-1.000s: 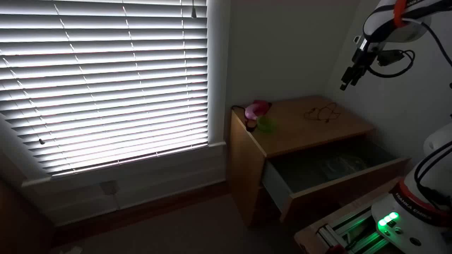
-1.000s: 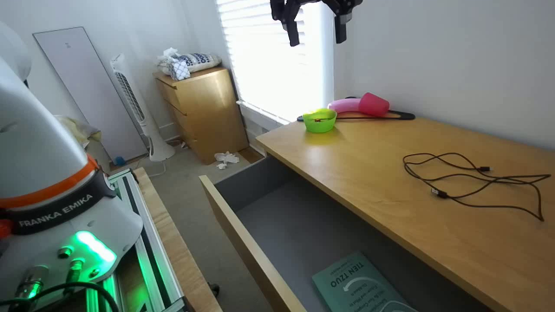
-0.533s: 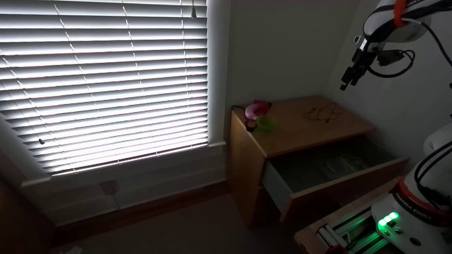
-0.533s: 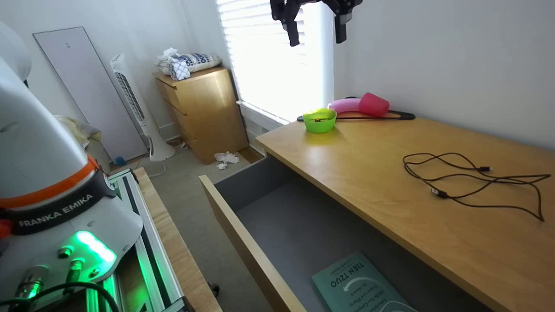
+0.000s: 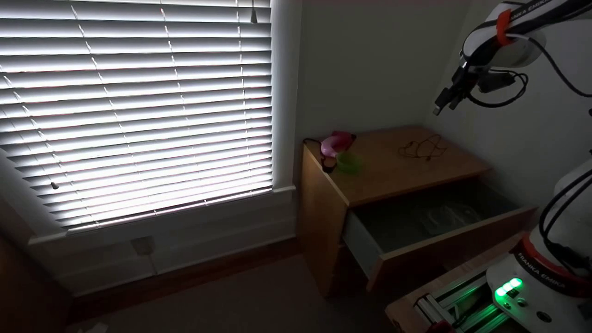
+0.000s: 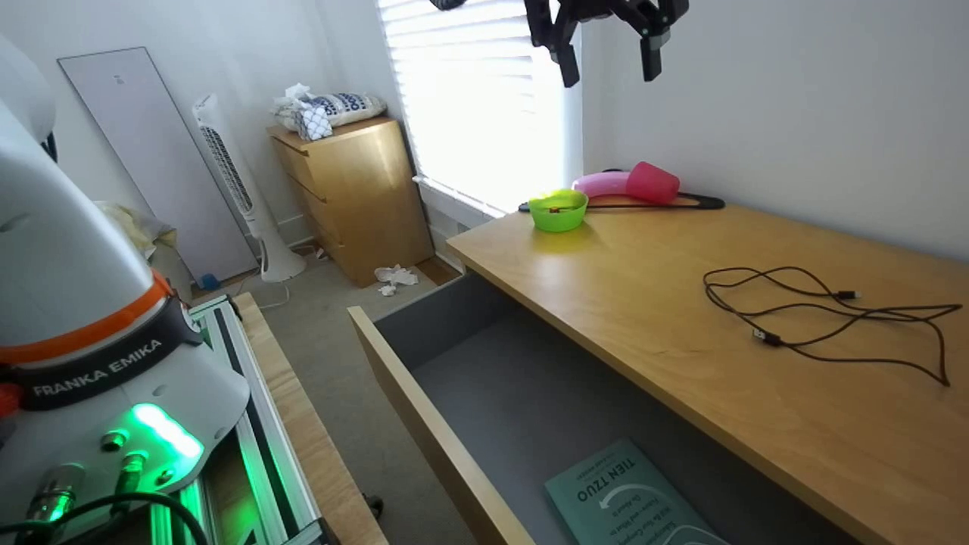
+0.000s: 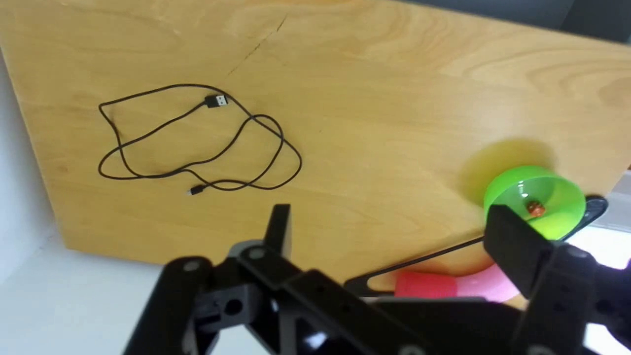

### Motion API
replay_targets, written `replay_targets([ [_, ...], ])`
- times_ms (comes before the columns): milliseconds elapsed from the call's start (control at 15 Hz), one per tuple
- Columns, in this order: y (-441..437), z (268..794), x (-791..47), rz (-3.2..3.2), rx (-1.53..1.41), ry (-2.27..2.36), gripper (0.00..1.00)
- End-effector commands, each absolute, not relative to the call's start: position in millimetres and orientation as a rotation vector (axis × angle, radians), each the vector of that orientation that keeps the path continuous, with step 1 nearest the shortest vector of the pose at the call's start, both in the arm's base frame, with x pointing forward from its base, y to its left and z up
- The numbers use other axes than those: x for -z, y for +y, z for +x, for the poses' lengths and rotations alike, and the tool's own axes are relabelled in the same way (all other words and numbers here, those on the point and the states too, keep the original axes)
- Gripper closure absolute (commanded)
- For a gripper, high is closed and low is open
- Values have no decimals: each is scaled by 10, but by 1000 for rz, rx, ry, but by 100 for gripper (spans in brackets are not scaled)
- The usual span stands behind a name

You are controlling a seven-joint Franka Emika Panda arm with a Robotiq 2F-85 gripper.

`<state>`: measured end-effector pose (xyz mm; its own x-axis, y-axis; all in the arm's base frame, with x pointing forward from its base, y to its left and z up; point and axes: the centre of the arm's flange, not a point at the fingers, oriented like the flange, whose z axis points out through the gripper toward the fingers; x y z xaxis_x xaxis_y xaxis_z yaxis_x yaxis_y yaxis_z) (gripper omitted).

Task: Put the cable inside the drawer

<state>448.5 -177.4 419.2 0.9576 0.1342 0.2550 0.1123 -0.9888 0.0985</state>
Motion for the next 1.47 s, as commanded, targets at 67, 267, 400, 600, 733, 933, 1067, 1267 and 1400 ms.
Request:
replay_targets([
  [67,-2160,4936,-3707,3012,-452,18,0],
  [267,-2422,5157,-3367,3029,-452,-52,0],
  [400,-2545,5272,-3169,3045,-388,35,0],
  [600,-2654,5504,-2895,3017,-356,234,0],
  [733,-2684,5666,-2695,2985,-335,363,0],
  [933,-2672,5825,-2344,2983,-328,503,0],
  [1067,-2547,5706,-2474,2999,-320,457,0],
  [1267,-2539,5749,-2390,3003,-316,467,0],
  [1400,-2541,5758,-2452,2997,-329,466,0],
])
